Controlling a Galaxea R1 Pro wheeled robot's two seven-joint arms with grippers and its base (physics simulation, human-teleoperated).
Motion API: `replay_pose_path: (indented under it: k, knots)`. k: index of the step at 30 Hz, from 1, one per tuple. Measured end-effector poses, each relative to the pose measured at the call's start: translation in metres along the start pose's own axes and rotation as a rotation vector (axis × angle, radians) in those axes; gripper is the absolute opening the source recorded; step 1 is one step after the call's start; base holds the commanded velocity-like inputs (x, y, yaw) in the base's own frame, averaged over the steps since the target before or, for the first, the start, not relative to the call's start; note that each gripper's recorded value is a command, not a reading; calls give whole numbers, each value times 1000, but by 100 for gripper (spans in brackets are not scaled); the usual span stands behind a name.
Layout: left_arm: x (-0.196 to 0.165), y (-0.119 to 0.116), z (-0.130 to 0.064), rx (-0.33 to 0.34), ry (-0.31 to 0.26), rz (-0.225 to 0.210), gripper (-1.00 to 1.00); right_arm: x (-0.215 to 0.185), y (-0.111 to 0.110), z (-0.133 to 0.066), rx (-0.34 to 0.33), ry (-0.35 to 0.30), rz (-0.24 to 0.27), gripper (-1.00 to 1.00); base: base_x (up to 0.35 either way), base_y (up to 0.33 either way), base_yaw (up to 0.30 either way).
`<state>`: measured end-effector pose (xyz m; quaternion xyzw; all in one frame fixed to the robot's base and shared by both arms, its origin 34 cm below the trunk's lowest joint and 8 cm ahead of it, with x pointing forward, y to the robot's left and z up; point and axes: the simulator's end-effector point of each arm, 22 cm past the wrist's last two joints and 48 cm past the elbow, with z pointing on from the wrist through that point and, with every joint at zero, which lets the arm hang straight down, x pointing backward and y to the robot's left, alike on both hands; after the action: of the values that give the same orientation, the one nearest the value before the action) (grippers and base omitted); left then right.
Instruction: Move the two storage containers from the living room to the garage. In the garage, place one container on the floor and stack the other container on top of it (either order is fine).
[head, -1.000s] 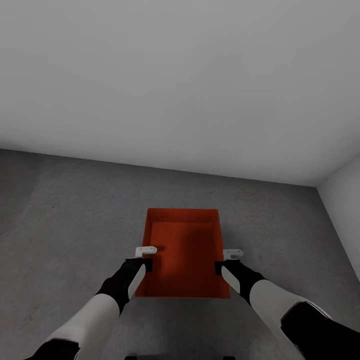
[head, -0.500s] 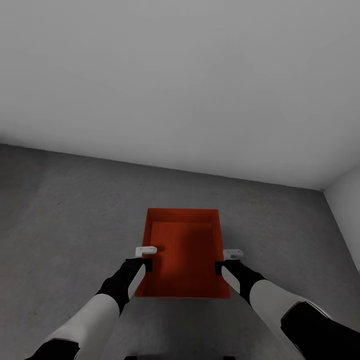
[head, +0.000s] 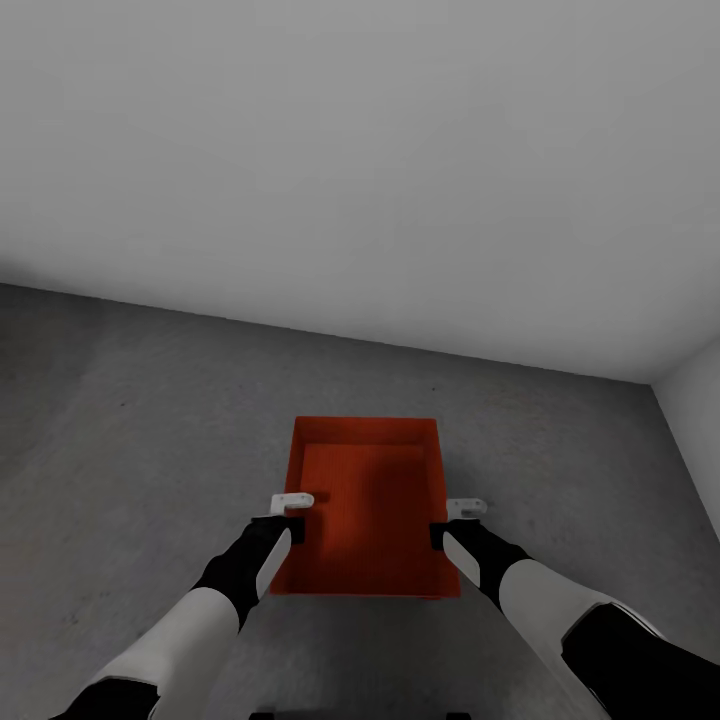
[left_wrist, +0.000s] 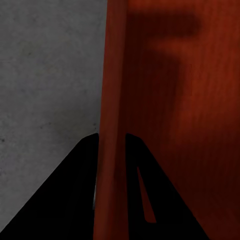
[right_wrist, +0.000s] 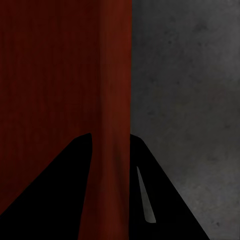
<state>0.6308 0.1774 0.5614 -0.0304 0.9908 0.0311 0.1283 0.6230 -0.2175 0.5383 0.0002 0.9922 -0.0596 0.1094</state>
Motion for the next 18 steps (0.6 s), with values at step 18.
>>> replay_pose_path:
  k: [18]
  knots:
    - [2, 0, 6, 0, 3, 0, -100, 1, 1, 6, 0, 4, -3, -100, 0, 0, 0]
